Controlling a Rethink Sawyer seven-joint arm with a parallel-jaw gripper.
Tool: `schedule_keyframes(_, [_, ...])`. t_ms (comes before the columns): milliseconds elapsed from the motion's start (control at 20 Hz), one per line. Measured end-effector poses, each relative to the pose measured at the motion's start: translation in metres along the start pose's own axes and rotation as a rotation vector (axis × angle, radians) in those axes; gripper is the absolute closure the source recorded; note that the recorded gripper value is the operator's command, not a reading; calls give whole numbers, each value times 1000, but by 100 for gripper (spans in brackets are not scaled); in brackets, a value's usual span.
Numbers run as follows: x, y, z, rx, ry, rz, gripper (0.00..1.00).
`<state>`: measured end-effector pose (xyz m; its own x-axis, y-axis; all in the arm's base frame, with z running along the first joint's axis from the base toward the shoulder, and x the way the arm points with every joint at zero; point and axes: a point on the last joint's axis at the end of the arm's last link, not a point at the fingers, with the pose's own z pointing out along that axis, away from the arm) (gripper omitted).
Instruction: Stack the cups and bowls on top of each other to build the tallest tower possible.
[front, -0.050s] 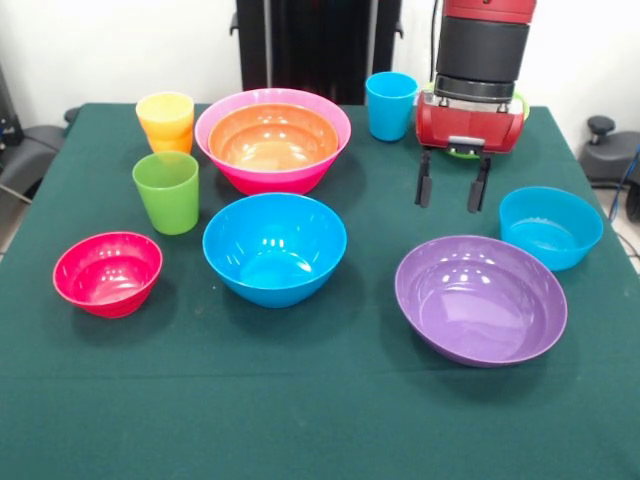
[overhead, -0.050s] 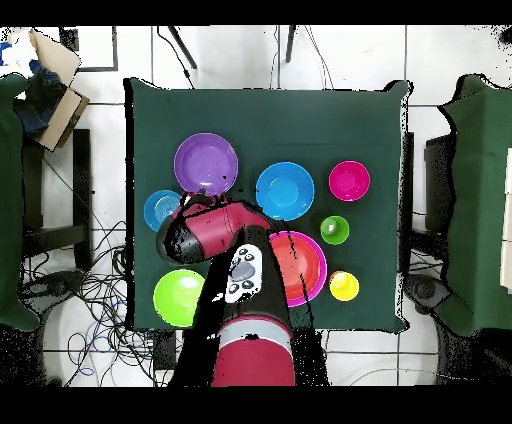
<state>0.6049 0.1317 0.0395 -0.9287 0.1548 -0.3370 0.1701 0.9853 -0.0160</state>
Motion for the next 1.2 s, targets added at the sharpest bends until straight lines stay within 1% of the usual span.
schedule_keyframes(200, [-13, 1, 1, -2, -3, 10, 0])
schedule_keyframes(350, [-23, 1, 3, -3, -12, 15, 0])
schedule_keyframes(400, [-29, 2, 4, -5, -22, 16, 0])
schedule_keyframes(650, [-35, 3, 9, -7, -30, 17, 0])
schedule_keyframes(750, [-34, 4, 14, -6, -28, 17, 0])
schedule_keyframes(950, [-28, 4, 32, -9, -20, 9, 0])
schedule_keyframes(1200, [-16, 0, 63, -35, -38, -14, 0])
